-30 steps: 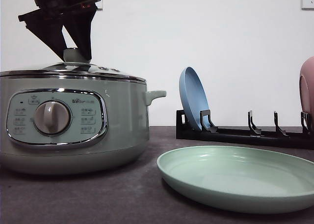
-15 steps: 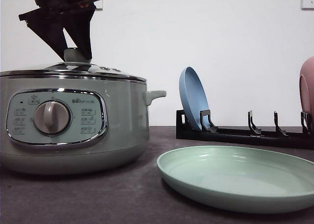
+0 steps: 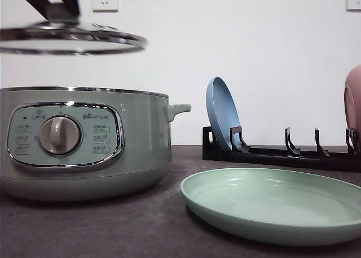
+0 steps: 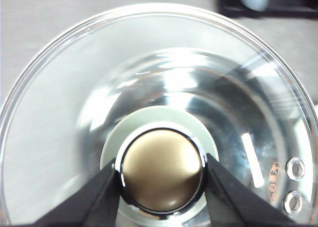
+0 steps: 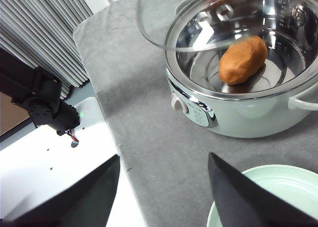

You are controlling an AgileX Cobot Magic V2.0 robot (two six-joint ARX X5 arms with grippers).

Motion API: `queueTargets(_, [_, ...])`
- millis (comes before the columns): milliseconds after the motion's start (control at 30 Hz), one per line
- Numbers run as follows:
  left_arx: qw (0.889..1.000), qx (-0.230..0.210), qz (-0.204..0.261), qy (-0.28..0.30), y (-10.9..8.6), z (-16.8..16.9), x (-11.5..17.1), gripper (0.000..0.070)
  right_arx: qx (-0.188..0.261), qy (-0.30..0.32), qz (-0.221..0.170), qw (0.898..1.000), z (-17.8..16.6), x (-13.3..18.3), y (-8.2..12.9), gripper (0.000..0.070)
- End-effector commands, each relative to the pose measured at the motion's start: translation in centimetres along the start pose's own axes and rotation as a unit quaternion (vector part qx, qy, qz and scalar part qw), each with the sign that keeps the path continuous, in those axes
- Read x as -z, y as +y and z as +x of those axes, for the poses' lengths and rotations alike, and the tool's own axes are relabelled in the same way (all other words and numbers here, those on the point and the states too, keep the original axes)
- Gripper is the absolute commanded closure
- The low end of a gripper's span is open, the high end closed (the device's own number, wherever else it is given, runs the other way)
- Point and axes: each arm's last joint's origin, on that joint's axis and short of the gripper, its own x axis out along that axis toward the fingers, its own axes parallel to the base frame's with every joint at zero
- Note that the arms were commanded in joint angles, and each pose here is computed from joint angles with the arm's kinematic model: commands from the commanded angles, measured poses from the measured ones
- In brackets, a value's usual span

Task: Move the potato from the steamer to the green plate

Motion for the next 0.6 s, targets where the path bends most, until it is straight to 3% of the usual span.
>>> queueTargets(0, [0.999, -0.022, -0.007, -0.038, 0.4, -2.1, -0.4, 0.0699, -0.004, -0.005, -0.01, 1.0, -0.1, -0.5, 0.2, 0.0349])
queueTargets(233, [0.993, -0.097, -0.043, -0.046, 2.6, -5.7, 1.4, 0.0699, -0.004, -0.005, -0.007, 1.0, -0.1, -0.5, 0.2, 0.0349])
queueTargets(567, [0.985, -0.145, -0.092, -0.015, 5.1, -7.1, 3.1, 0.0699, 0.011, -0.006, 0.011, 1.0, 0.0, -0.5, 0.1, 0.0348])
